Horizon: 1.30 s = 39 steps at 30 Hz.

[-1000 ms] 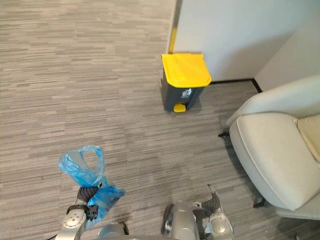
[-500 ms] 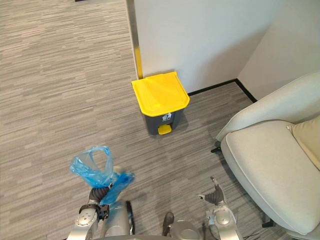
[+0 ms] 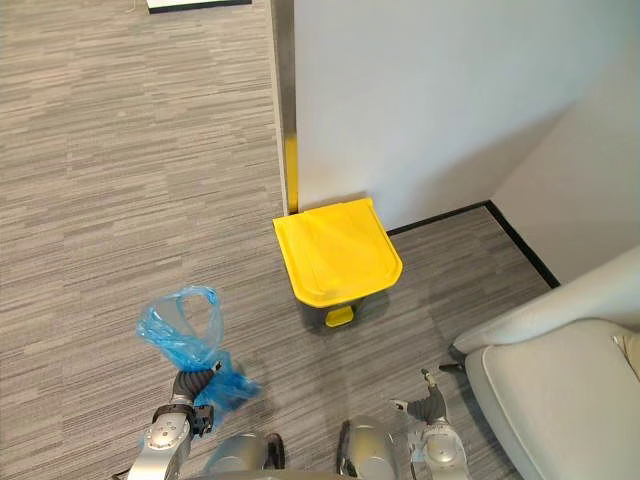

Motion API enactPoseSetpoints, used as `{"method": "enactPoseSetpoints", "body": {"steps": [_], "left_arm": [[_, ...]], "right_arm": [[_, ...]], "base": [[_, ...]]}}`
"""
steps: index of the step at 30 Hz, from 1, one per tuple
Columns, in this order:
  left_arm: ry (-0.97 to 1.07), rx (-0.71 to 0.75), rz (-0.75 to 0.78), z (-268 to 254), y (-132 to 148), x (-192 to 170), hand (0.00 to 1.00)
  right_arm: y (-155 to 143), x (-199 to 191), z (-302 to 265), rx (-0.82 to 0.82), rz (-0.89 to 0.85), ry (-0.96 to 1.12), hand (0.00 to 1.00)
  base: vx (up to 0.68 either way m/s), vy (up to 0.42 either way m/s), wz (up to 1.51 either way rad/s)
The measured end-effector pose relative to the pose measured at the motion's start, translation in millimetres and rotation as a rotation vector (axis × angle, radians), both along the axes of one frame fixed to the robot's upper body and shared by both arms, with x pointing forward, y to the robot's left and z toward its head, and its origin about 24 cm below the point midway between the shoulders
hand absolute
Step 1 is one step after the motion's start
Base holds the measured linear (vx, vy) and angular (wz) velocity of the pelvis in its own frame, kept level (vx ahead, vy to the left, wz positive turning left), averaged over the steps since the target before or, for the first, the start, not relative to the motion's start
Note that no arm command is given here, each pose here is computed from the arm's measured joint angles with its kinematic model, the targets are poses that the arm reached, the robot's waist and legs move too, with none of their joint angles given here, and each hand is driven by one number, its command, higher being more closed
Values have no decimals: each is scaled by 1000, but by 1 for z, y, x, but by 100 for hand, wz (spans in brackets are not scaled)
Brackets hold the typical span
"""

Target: Gather rubbish on tea table into small bin, then transfer packed bag to large trash can.

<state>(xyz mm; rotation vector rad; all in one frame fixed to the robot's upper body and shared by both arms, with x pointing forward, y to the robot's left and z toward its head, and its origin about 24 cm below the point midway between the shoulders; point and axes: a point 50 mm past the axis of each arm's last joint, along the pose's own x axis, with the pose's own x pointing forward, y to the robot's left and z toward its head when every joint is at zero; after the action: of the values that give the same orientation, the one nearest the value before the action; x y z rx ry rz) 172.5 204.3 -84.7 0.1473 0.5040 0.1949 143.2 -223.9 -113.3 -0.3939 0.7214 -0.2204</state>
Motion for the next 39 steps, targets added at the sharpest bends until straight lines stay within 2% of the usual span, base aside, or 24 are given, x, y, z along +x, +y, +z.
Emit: {"method": "enactPoseSetpoints", "body": {"steps": [9, 13, 24, 32, 39], "left_arm": [[34, -63, 31, -9, -13, -11, 100], [18, -57, 31, -6, -11, -11, 100], [74, -62, 7, -15, -13, -19, 100], [87, -18, 7, -15, 0, -21, 100], [80, -19, 4, -14, -1, -19, 100]], "right_arm": [[-22, -6, 4, 44, -176, -44, 0], [-9, -5, 3, 111, -212, -70, 0], [-25, -28, -6, 124, -349, -19, 0], [-27, -36, -13, 115, -348, 41, 0], [-17, 11, 0, 99, -206, -26, 0]], "base": [[352, -16, 28], [122, 107, 24], [72, -1, -11], [-2, -29, -26], [-87, 15, -35]]}}
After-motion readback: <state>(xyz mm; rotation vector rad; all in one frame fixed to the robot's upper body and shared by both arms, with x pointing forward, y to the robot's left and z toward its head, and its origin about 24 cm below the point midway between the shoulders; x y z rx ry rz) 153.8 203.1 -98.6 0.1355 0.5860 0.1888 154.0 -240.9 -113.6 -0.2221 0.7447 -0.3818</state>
